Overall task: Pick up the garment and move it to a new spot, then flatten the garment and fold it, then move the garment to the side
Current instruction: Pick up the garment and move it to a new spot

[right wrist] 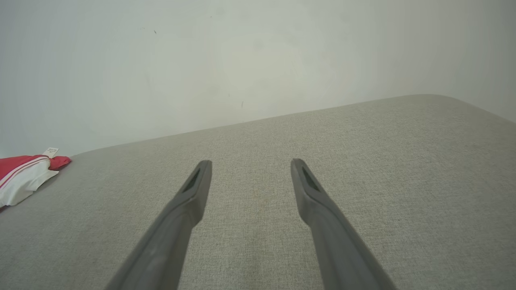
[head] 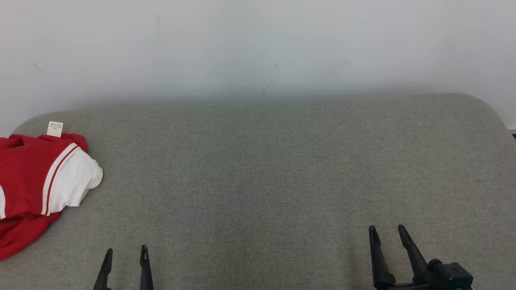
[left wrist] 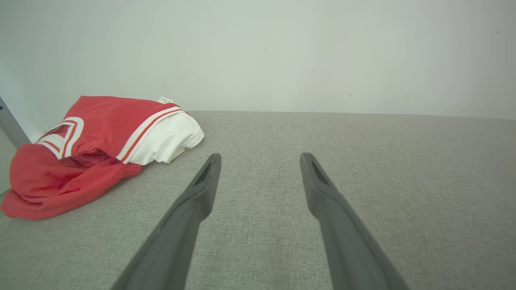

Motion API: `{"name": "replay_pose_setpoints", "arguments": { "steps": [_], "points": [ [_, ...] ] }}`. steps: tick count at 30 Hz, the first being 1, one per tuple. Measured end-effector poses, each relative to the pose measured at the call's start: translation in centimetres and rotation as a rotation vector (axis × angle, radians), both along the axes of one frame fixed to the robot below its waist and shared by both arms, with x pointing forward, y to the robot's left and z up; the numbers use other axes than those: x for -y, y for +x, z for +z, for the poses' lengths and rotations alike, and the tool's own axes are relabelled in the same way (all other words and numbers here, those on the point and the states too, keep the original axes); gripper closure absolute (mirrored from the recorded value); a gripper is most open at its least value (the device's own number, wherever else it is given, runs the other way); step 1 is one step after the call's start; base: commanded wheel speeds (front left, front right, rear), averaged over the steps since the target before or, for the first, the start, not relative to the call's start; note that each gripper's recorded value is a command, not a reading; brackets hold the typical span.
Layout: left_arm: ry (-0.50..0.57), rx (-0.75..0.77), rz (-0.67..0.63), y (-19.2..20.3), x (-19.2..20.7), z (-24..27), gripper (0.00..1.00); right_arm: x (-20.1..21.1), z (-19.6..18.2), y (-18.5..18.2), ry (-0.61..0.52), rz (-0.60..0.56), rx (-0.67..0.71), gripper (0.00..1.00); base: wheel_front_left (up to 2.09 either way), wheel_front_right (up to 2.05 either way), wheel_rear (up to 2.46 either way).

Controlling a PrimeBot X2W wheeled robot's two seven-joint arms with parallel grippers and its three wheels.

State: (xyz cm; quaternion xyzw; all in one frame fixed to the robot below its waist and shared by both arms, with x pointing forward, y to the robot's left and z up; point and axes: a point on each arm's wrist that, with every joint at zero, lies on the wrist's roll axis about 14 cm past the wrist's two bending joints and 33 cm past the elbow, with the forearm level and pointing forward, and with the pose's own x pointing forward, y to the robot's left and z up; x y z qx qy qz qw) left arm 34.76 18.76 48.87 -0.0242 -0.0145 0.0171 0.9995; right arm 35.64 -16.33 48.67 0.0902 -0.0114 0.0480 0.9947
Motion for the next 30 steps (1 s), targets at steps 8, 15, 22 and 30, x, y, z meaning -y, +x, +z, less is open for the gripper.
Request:
{"name": "replay_pose_setpoints", "arguments": {
  "steps": [8, 15, 22, 30],
  "points": [
    [0.0, -0.001, 0.008, -0.2, -0.2, 0.0, 0.0, -0.1, 0.0, 0.1, 0.002, 0.003, 0.0, 0.0, 0.0, 0.0, 0.0],
    [0.001, -0.002, 0.037, -0.7, -1.0, -0.1, 0.0, -0.6, -0.2, 0.4, 0.002, 0.02, -0.007, 0.0, 0.0, 0.0, 0.0],
    [0.003, -0.006, 0.099, -2.0, -2.8, -0.2, 0.0, -2.3, -0.7, 0.8, 0.001, 0.073, -0.023, 0.0, 0.0, 0.0, 0.0],
    [0.009, -0.009, 0.228, -5.2, -6.5, -0.2, 0.0, -6.5, -1.1, 1.9, -0.003, 0.201, -0.035, 0.0, 0.0, 0.0, 0.0]
  ]
}}
